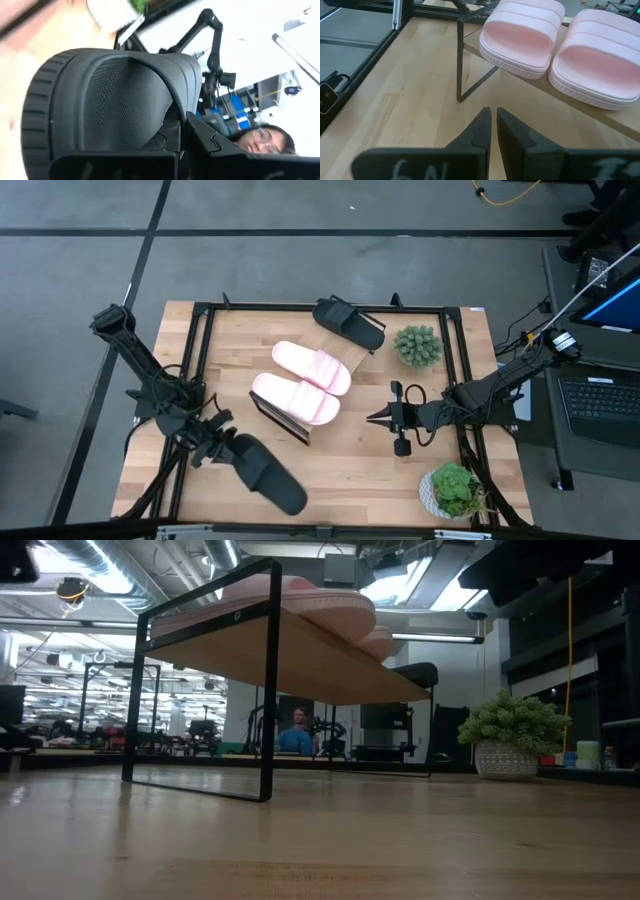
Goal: Pick and place slides into the shelf
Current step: Put the black slides on the shelf
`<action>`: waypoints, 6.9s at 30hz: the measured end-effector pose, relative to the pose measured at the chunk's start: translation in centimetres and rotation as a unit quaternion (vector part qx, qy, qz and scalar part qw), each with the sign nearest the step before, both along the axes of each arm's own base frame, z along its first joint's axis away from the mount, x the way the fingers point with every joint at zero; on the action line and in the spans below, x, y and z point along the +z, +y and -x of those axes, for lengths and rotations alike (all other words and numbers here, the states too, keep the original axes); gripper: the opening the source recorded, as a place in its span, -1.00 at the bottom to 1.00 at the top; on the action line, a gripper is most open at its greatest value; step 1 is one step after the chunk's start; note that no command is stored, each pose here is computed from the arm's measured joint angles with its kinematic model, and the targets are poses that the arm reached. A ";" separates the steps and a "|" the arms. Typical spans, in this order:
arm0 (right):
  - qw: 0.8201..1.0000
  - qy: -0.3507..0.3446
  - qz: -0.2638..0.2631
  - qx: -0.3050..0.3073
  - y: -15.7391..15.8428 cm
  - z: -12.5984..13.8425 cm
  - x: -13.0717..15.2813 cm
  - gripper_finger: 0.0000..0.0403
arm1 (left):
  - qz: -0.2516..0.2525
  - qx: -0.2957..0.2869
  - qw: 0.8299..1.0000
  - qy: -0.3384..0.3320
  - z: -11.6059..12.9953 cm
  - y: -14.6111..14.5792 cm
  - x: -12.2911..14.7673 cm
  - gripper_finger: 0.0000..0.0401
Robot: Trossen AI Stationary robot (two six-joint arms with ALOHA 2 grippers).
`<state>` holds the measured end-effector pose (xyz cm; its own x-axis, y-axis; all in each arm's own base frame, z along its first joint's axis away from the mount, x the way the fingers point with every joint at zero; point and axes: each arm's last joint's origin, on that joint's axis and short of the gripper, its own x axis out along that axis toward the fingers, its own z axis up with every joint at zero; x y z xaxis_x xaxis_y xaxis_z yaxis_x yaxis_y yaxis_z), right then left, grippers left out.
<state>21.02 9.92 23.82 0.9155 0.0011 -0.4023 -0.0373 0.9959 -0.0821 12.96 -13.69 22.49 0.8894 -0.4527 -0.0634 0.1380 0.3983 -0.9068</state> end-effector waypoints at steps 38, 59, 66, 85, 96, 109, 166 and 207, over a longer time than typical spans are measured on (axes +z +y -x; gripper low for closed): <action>0.999 0.005 0.013 0.035 0.2 0.0 0.0 -0.84 | -0.161 0.183 0.970 0.019 -3.4 4.7 13.7 -1.00; 0.996 -0.008 0.065 0.054 0.0 -0.2 0.2 -0.92 | -0.180 0.203 0.960 0.065 -5.6 15.2 16.1 -1.00; 0.996 -0.019 0.069 0.057 -0.2 0.2 0.7 -0.96 | -0.155 0.193 0.967 0.052 -6.4 19.1 15.9 -1.00; 0.987 -0.065 0.144 -0.034 -6.5 2.3 5.1 -0.97 | -0.168 0.157 0.970 0.075 -8.3 25.6 19.2 -1.00; 0.986 -0.112 0.112 -0.058 -7.3 4.1 12.5 -0.97 | -0.124 0.117 0.983 0.066 -11.1 27.3 20.6 -1.00; 0.984 -0.097 0.135 -0.060 -7.6 4.6 13.7 -0.97 | -0.093 0.112 0.979 0.141 -15.7 31.2 15.5 -1.00; 0.985 -0.063 0.131 -0.093 -8.7 4.7 13.1 -0.97 | -0.017 0.112 0.962 0.249 -18.2 33.1 10.1 -1.00; 0.985 -0.054 0.137 -0.091 -8.8 4.7 12.9 -0.96 | 0.001 0.134 0.938 0.320 -19.0 34.0 7.1 -0.37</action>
<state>16.32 1.17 36.74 0.9282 -0.2616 -0.2646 0.1630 0.9252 -0.3428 31.96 20.33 29.59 0.7510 -0.2195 -0.6227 -0.5395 0.3397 -0.7704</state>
